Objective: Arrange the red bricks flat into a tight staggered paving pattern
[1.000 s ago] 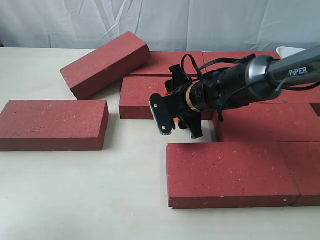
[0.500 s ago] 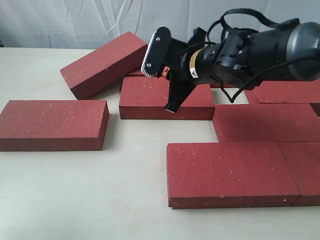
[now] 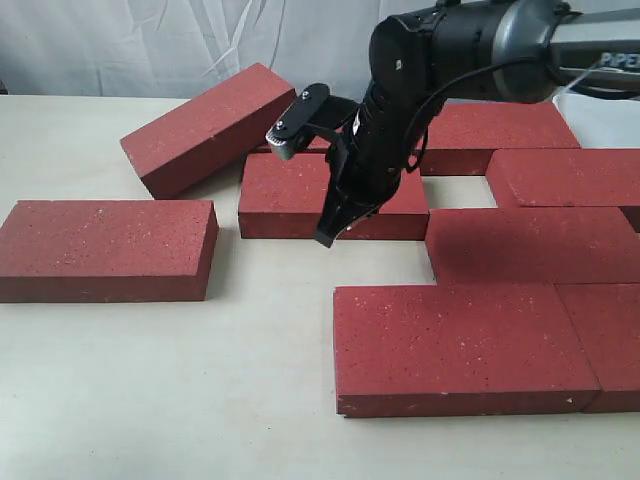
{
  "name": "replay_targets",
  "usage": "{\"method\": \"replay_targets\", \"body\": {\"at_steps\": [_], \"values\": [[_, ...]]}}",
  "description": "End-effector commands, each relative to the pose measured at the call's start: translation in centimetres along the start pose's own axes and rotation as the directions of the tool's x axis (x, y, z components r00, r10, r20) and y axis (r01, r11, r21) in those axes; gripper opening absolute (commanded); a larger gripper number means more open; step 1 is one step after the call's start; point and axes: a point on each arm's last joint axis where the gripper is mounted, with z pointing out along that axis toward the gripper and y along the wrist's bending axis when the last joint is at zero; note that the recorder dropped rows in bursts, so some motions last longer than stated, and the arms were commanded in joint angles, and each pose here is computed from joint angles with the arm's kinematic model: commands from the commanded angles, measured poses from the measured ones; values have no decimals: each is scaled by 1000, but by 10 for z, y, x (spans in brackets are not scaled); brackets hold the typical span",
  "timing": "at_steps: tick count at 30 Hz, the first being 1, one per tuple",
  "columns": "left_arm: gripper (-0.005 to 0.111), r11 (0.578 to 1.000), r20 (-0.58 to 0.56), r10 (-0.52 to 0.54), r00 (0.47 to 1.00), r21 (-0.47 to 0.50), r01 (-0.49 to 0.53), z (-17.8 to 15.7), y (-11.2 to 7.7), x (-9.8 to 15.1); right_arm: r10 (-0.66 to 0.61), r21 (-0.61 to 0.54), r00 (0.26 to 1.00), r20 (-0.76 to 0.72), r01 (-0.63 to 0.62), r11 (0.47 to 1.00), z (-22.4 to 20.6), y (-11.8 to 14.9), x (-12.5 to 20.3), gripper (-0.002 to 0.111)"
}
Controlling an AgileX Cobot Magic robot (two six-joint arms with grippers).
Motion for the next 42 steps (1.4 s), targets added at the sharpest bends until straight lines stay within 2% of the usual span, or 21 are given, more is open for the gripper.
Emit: {"method": "replay_targets", "body": {"at_steps": [1, 13, 23, 28, 35, 39, 42], "values": [[0, 1000, 9, -10, 1000, -3, 10, 0, 0, 0, -8, -23, 1000, -22, 7, 1000, 19, -6, -6, -1], [0, 1000, 9, -10, 1000, -3, 10, 0, 0, 0, -37, 52, 999, 7, 37, 998, 50, -22, -8, -1], [0, 1000, 9, -10, 1000, -3, 10, 0, 0, 0, 11, 116, 999, 52, -17, 993, 55, -45, -2, -1], [0, 1000, 9, -10, 1000, -3, 10, 0, 0, 0, 0, 100, 999, 33, -3, 995, 45, -40, -2, -1], [0, 1000, 9, -10, 1000, -3, 10, 0, 0, 0, -74, 121, 977, 202, 50, 991, -4, -11, -33, -1], [0, 1000, 9, -10, 1000, -3, 10, 0, 0, 0, -142, 137, 946, 293, 105, 985, -4, 5, -50, -1], [0, 1000, 9, -10, 1000, -3, 10, 0, 0, 0, -130, 152, 929, 346, 81, 985, 10, 7, -57, -1]]}}
